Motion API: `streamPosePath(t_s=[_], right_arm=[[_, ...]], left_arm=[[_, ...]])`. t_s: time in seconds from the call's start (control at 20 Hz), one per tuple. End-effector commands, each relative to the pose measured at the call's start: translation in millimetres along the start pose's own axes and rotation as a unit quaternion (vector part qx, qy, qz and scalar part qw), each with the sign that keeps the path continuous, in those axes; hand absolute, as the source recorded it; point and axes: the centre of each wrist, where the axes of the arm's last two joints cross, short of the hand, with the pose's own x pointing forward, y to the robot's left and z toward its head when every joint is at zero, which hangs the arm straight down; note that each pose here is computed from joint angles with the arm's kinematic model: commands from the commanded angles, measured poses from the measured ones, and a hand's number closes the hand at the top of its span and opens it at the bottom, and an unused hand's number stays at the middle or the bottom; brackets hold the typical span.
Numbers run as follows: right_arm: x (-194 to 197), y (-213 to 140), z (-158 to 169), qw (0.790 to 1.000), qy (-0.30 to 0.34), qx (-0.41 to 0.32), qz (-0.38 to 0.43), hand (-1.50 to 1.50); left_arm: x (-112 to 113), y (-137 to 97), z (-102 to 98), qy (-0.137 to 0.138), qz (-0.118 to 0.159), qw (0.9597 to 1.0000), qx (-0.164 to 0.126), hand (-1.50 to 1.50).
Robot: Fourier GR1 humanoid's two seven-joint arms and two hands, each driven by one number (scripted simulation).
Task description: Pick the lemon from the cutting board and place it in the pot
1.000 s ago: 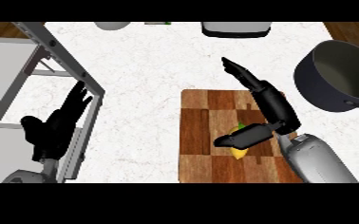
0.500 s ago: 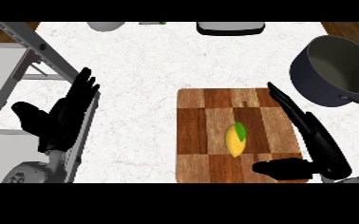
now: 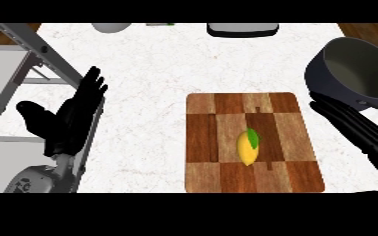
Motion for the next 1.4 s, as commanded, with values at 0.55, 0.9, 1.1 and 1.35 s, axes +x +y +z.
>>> streamPosePath(t_s=[0.55,0.9,1.1,1.35], right_arm=[[61,-10,-45,0.979,0.16,0.114,0.048,-1.5],[42,20,-41,0.96,0.203,0.171,0.085,-1.5],[43,41,-52,0.954,0.222,0.175,0.1,-1.5],[56,65,-41,0.962,0.218,0.147,0.076,-1.5]], left_arm=[[0,-10,1,-0.012,-0.008,0.9995,-0.027,0.0],[6,-10,2,-0.006,0.0,0.9999,-0.015,0.0],[1,-23,3,0.001,0.006,0.9999,-0.015,0.0],[19,-11,6,-0.009,0.0,0.9999,-0.014,0.0]])
